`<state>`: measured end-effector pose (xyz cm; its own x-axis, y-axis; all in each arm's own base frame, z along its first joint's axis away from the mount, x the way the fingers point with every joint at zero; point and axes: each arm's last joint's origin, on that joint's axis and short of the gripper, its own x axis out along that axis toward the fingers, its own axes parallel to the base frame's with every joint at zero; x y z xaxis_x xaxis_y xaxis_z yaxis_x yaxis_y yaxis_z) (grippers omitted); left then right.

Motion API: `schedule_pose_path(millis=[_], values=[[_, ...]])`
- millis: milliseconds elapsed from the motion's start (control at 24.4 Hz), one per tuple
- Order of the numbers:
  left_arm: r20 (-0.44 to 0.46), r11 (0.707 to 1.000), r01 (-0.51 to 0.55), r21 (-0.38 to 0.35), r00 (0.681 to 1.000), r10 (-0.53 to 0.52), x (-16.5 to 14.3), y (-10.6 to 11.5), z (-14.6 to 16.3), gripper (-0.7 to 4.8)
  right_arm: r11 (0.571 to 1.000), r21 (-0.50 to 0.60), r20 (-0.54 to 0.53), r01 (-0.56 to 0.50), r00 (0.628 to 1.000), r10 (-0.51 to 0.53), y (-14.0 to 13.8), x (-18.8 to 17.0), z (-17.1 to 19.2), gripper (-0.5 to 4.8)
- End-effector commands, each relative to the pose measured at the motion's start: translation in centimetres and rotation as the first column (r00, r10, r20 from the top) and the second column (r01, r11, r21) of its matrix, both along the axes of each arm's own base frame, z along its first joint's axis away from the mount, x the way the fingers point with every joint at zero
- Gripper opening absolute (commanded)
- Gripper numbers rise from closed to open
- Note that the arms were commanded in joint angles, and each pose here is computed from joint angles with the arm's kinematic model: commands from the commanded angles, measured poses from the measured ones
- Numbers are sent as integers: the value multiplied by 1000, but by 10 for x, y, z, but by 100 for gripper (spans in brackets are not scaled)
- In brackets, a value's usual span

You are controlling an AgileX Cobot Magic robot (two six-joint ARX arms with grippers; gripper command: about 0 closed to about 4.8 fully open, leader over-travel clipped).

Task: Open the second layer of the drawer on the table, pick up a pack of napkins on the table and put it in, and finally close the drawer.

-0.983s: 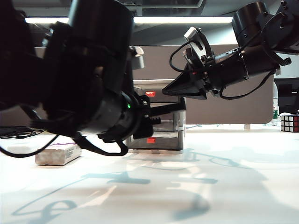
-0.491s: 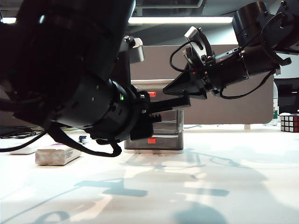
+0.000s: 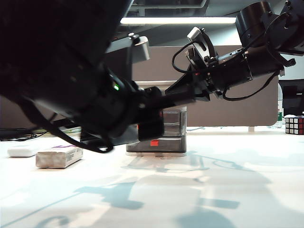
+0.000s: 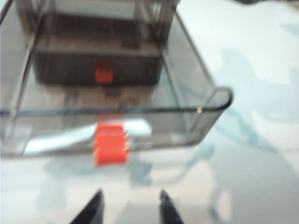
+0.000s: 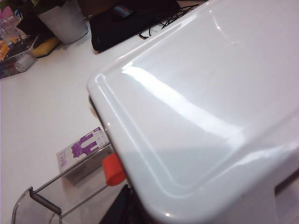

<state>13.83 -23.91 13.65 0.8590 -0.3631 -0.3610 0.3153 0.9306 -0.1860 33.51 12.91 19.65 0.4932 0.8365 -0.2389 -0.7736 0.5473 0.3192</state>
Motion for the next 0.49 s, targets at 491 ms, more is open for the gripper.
schedule_pose_path(millis=[491], values=[[-112,911,-229,343,953,282,5,73,26,376,1000,9,-18,-15,1000,15,1,0,1,-5]])
